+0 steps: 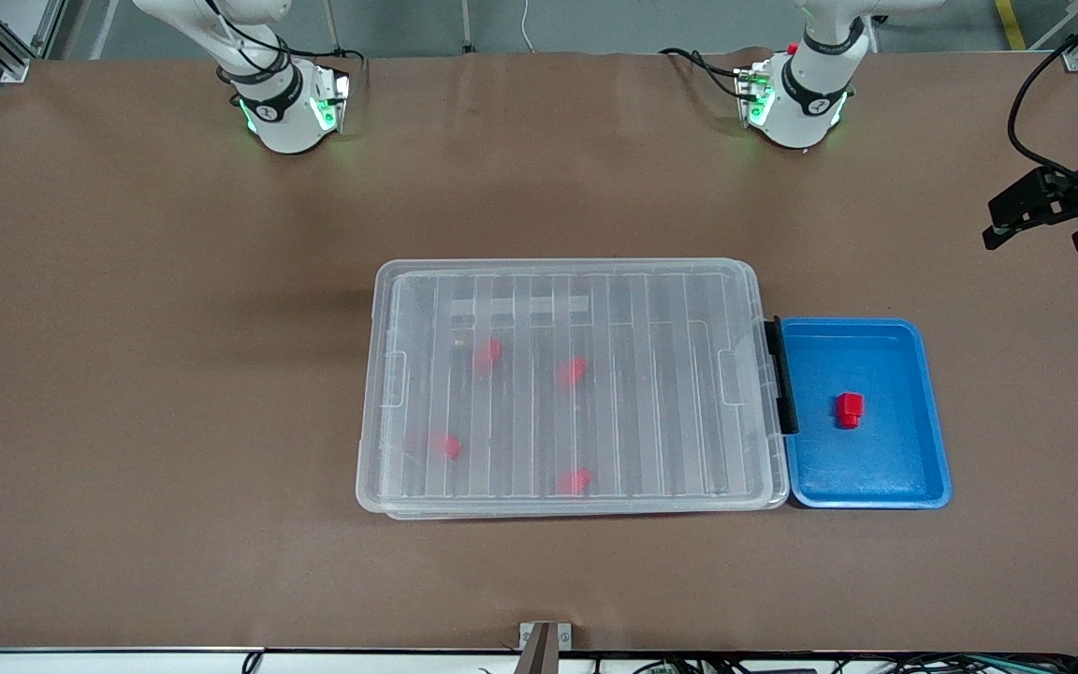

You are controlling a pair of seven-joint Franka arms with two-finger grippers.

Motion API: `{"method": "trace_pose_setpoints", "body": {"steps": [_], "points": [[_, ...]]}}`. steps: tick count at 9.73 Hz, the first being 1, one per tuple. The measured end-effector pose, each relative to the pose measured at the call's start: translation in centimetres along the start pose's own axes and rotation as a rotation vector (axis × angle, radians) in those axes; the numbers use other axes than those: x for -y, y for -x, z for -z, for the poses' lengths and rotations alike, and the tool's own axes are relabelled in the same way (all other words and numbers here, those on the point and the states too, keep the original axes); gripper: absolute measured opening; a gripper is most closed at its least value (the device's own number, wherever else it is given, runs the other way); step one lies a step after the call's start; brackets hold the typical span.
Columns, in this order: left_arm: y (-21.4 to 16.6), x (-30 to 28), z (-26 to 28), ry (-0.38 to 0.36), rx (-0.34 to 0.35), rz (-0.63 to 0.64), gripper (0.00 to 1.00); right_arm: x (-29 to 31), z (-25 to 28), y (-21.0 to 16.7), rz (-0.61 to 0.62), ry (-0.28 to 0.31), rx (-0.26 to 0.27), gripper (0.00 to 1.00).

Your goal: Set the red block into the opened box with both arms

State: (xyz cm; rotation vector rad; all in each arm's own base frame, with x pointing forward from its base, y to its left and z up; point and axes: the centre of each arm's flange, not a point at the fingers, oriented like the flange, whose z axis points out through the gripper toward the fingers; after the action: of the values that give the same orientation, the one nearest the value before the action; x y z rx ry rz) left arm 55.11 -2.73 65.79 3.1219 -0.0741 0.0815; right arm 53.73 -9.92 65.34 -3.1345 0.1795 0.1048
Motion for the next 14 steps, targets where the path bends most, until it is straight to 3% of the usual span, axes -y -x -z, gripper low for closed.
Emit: {"method": "trace_pose_setpoints", "body": {"steps": [6, 8, 10, 12, 14], "points": [[0.0, 0.2, 0.1, 0.0, -0.002, 0.003, 0.99, 2.1, -0.7, -0.5, 0.043, -0.008, 0.013, 1.0], [0.0, 0.1, 0.2, 0.0, -0.006, 0.001, 0.99, 12.3, -4.1, -3.1, 0.145, -0.002, 0.001, 1.0], [-0.5, 0.1, -0.6, 0.0, -0.01, -0.001, 0.99, 24.8, -11.4, -5.7, 0.116, -0.004, -0.005, 1.0], [-2.9, 0.0, -5.2, 0.001, 0.017, -0.003, 0.99, 32.4, -18.4, -7.2, 0.072, -0.019, -0.02, 1.0], [-5.7, 0.2, -13.2, 0.003, 0.107, 0.0, 0.99, 36.0, -23.6, -8.0, 0.077, -0.022, -0.02, 1.0]]}}
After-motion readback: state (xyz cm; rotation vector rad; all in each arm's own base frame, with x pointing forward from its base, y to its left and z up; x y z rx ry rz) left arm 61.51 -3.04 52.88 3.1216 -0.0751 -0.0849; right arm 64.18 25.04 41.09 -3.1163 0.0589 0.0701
